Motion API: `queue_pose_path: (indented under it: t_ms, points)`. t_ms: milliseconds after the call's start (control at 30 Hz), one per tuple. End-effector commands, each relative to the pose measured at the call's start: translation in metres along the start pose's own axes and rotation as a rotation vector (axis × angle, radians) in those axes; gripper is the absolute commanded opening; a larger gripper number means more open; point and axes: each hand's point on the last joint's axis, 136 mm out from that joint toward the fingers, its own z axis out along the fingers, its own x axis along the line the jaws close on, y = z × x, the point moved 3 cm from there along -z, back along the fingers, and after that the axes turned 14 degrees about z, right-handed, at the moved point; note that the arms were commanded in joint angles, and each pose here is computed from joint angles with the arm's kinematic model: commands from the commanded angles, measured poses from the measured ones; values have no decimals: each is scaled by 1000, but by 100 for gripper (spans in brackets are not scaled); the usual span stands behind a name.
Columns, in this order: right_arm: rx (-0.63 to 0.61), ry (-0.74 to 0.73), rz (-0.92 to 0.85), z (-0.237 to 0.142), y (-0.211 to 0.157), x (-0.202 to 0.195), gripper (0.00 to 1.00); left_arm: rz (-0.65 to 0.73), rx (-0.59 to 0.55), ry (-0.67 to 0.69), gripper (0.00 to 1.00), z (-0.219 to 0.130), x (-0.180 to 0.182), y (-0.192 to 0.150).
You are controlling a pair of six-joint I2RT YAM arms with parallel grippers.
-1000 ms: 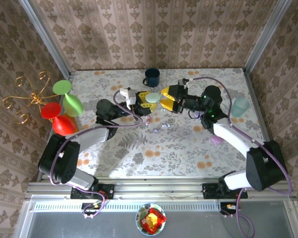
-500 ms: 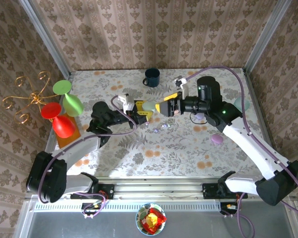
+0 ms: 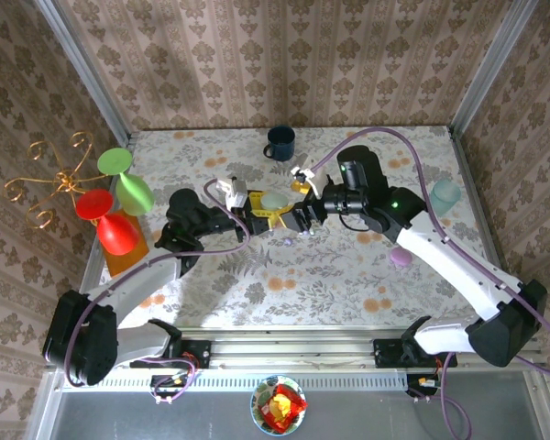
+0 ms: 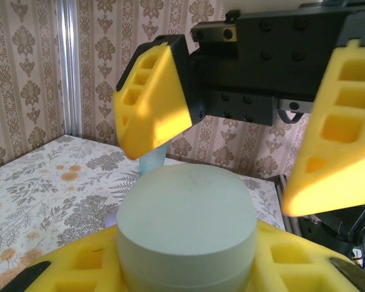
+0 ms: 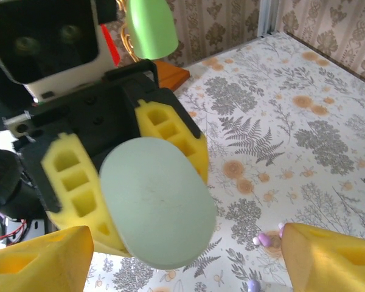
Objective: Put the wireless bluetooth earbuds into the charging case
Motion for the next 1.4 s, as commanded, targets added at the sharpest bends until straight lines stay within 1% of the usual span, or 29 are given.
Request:
queue_pose_path:
  t_ms: [0, 133, 300, 400, 600, 833, 967, 1100, 1233, 1300, 1367]
  points:
    - [-34, -41, -1, 3, 10, -6, 80, 39, -13, -20, 29, -3, -7, 3]
    - [-66, -80, 41, 0, 17, -15, 77, 52, -17, -35, 28, -3, -9, 4]
    - [-121, -43, 106, -6, 25, -22, 76, 80, -11, -60, 28, -3, -14, -2]
    - [-104, -47, 124, -2, 22, -29, 76, 88, -22, -76, 28, -3, -16, -1]
    - [-80, -19, 129, 5, 20, -30, 75, 88, -42, -105, 28, -3, -19, 4]
    - [-62, 37, 137, 2, 18, -22, 75, 78, -43, -79, 28, -3, -15, 4]
    - [-97, 135, 110, -8, 23, -5, 78, 48, -32, -44, 28, -2, -8, 2]
    - [-124, 161, 94, -15, 23, 2, 80, 43, -30, -27, 28, -2, -5, 1]
    - [-167, 120, 142, -21, 21, -8, 80, 43, -32, -6, 28, -4, -2, 0]
    - [-217, 86, 208, -27, 21, -21, 79, 43, -34, 5, 28, -6, 0, -1]
    - [-274, 48, 310, -33, 18, -41, 78, 43, -37, 15, 28, -7, 2, -2]
